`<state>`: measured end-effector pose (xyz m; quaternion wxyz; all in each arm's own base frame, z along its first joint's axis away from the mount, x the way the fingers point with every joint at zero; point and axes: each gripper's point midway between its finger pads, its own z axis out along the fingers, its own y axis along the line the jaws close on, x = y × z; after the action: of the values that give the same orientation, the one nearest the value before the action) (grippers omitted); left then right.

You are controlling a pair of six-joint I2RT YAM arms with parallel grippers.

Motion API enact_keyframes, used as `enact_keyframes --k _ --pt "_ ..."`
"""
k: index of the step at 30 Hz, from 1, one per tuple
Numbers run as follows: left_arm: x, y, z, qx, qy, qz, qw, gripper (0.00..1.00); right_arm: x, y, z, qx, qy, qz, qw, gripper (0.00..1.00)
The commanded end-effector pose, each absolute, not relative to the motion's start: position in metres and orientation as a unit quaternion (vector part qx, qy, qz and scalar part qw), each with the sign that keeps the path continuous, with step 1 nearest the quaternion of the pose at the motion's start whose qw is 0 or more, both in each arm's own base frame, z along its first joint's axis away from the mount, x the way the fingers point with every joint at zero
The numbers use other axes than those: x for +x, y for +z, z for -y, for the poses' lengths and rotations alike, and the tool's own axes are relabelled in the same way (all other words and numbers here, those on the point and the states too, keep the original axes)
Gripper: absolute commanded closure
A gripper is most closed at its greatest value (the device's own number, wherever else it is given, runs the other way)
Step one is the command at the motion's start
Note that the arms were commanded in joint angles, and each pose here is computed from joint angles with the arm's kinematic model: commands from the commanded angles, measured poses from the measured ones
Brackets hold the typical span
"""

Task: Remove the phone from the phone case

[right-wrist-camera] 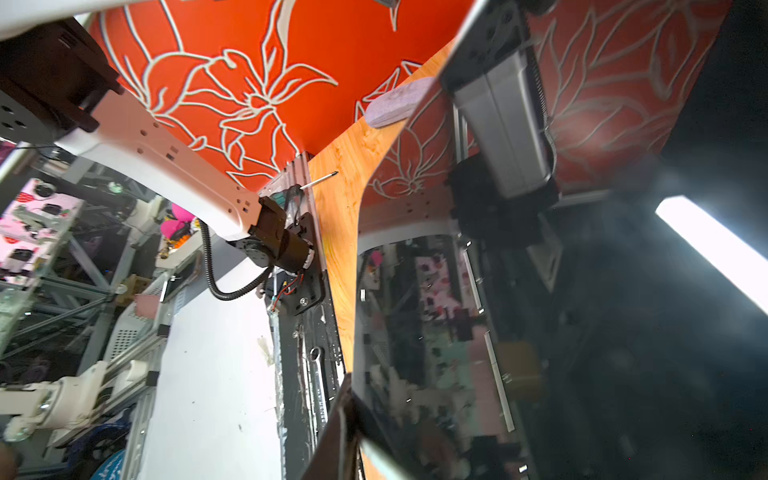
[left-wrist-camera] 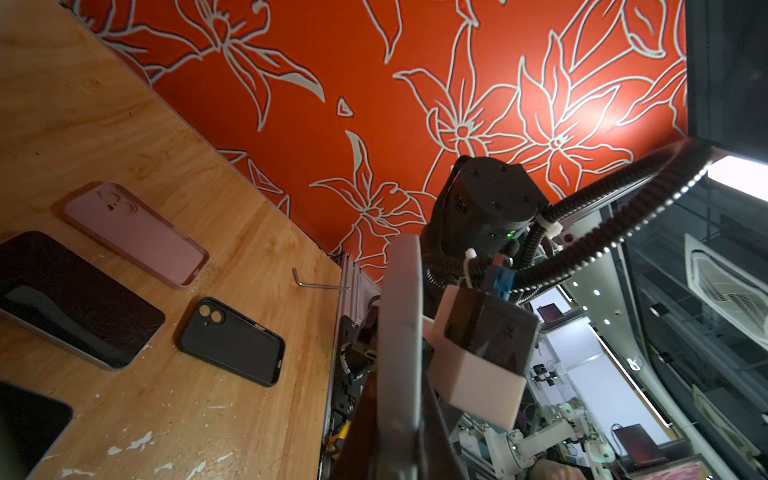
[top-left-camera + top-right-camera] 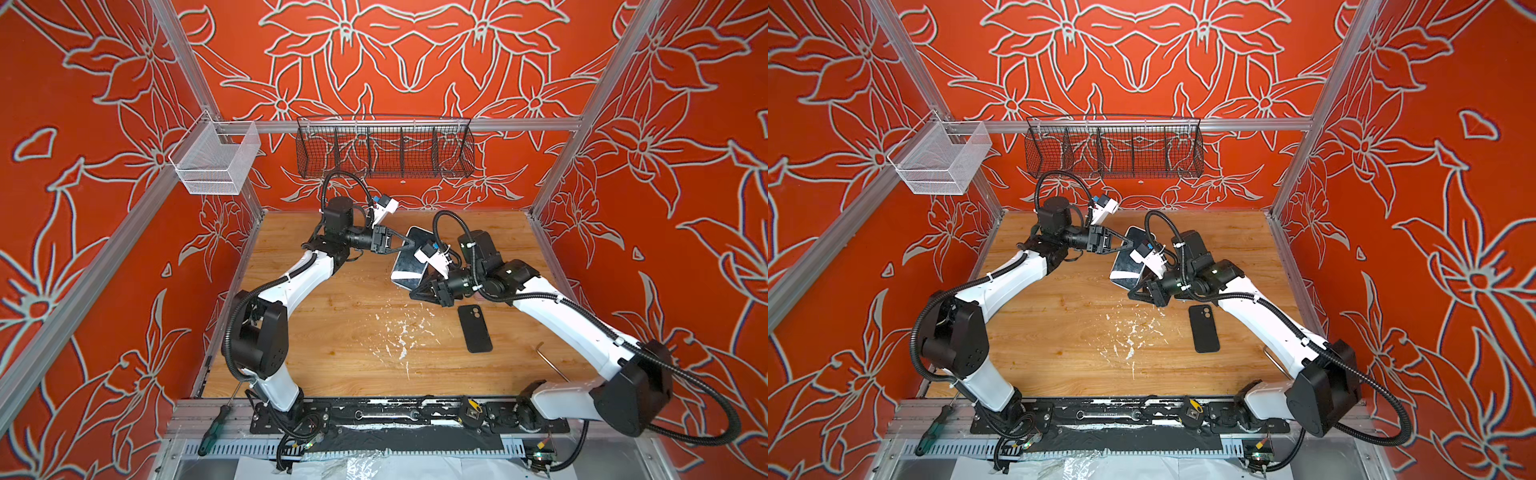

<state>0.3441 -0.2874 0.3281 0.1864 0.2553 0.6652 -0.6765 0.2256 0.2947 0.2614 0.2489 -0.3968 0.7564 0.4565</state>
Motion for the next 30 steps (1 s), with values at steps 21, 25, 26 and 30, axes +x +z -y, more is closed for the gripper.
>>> enact_keyframes --k 21,25,26,30 --pt "0.38 0.326 0.299 0.159 -0.714 -0.661 0.165 1.0 0.215 0.304 -0.285 -0.469 0.375 -0.713 0.361 0.97" --pt "0.372 0.335 0.296 0.165 -0.714 -0.659 0.168 1.0 0.22 0.309 -0.27 -0.439 0.396 -0.72 0.364 0.83" --pt "0.37 0.338 0.296 0.166 -0.713 -0.659 0.172 1.0 0.221 0.309 -0.266 -0.431 0.396 -0.724 0.365 0.76" --pt "0.361 0.347 0.292 0.176 -0.704 -0.662 0.184 1.0 0.22 0.301 -0.262 -0.423 0.398 -0.736 0.349 0.49"
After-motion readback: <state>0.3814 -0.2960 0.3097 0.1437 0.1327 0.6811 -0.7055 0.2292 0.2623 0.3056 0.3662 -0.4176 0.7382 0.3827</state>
